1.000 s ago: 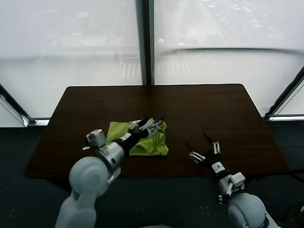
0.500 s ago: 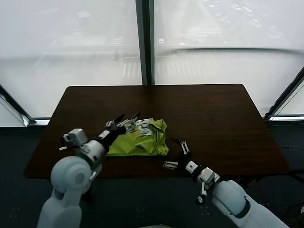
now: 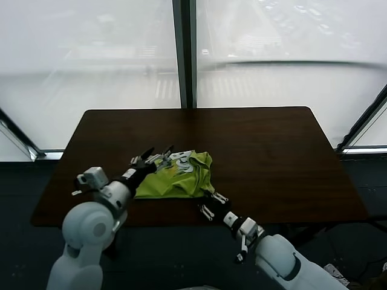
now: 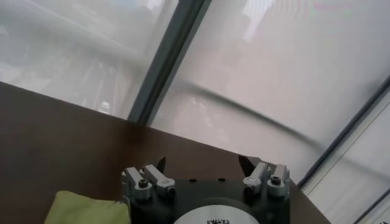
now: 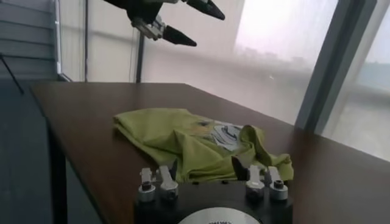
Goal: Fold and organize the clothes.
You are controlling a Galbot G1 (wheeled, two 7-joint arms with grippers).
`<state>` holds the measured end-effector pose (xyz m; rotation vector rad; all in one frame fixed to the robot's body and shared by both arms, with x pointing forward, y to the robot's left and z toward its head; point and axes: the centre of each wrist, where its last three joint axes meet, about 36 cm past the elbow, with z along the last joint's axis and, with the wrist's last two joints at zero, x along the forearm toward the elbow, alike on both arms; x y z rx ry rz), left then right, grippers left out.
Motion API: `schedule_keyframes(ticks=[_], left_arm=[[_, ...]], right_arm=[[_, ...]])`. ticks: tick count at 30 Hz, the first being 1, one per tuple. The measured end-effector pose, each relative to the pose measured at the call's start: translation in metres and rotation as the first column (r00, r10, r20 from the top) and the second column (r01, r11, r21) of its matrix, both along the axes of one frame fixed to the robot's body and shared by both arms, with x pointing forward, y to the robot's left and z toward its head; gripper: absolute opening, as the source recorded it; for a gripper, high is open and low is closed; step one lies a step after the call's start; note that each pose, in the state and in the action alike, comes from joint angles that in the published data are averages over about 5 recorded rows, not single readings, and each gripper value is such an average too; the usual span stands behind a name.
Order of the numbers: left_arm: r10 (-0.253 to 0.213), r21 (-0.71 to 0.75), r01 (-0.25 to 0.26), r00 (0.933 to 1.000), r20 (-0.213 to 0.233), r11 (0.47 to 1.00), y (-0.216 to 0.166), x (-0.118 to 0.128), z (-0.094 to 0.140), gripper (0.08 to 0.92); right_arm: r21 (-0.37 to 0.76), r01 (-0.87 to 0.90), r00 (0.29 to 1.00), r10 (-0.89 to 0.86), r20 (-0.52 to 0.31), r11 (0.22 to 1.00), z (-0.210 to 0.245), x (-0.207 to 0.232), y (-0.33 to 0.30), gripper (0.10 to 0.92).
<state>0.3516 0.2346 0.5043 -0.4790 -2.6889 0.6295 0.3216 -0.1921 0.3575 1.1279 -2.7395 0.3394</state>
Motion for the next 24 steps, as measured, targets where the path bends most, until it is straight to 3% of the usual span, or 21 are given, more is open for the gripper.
schedule_keyframes(ticks=[4,21,24], left_arm=[[-0.001,-0.002,0.001,1.0000,-0.003,1.000,-0.001,-0.001,-0.001,0.907],[-0.003,-0.015,0.003,0.9999,-0.011,1.000,-0.004,-0.005,-0.003,0.907],[-0.003,-0.015,0.002,0.9999,-0.012,1.000,-0.004,-0.005,-0.004,0.907]], right_arm=[[-0.001,0.001,1.000,-0.001,-0.007,1.000,-0.003,0.001,0.003,0.416],[0.007,0.006,1.000,-0.005,-0.030,1.000,-0.012,0.002,0.013,0.407],[0.010,0.009,1.000,-0.008,-0.029,1.000,-0.011,0.003,0.014,0.352]])
